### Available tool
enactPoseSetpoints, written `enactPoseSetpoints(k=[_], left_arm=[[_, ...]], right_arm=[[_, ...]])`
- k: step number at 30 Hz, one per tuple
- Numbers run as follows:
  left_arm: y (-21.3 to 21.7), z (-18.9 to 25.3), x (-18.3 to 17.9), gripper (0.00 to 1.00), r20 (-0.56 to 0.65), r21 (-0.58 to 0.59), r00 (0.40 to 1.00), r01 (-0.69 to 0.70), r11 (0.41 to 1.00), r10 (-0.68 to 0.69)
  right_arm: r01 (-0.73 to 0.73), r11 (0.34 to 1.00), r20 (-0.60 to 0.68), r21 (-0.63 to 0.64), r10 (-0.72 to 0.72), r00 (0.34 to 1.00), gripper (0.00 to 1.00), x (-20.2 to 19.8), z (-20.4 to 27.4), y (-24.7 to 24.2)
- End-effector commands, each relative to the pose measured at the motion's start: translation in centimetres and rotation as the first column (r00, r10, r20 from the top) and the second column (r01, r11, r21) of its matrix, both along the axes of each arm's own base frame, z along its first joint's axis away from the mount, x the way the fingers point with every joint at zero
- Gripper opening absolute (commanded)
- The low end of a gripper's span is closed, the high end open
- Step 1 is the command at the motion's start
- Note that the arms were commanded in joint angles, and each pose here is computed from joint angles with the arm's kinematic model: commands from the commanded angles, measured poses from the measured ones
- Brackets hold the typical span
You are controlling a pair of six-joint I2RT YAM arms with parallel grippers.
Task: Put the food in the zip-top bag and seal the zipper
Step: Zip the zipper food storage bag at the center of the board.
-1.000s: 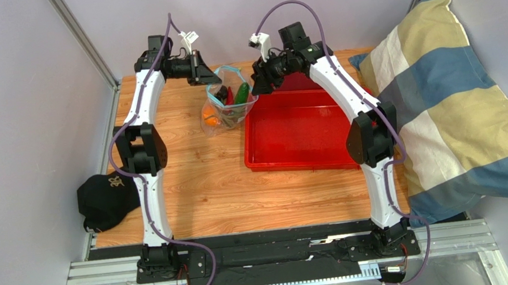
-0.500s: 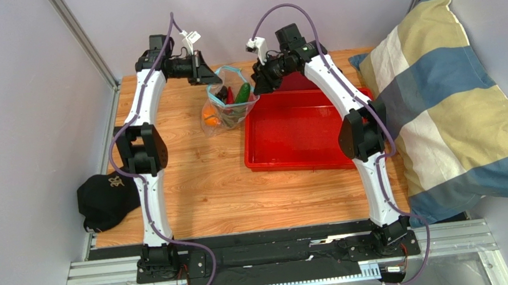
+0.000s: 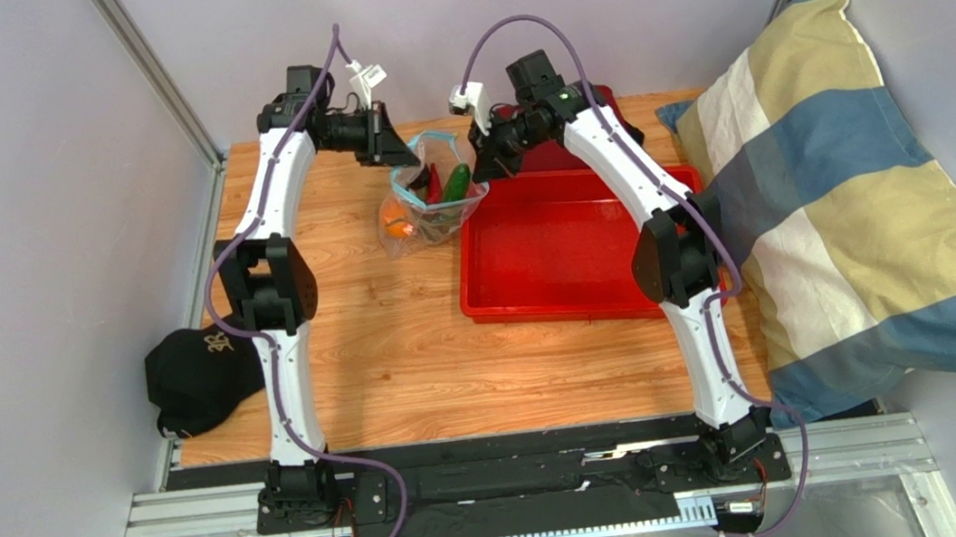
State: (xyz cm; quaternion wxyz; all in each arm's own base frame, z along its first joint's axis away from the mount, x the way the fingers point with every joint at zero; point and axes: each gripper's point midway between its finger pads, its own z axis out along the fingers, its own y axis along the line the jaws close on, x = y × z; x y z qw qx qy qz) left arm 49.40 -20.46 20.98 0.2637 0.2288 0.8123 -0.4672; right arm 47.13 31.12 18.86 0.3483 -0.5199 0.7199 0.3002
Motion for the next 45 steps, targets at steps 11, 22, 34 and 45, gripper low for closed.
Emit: enactPoseSetpoints(k=[11,22,34,45], left_arm=[[3.6,11.7,-3.0,0.00,0.510,0.310,0.860,-0.157,0.937,-0.025],[2.4,7.4,-1.8,0.00,0.309,0.258,0.950,-0.114,0.959,0.030],[4.4,10.0,0.5,0.00,0.270,0.057,0.951,-0.172,0.983,0.150],[5.2,14.5,-4.6,0.00,0.516,0.223,0.857,-0.135,0.965,0.001]], right_arm=[[0.031,0.938,0.273,0.345,-0.132,0.953,0.00,-1.0,19.3,3.7],[0.079,0.914,0.197,0.398,-0.169,0.966,0.00,-0.6,17.0,9.2],[0.129,0.930,0.200,0.344,-0.207,0.958,0.00,1.0,13.1,8.3],[0.022,0.895,0.248,0.446,-0.147,0.958,0.00,-1.0,18.1,7.7]])
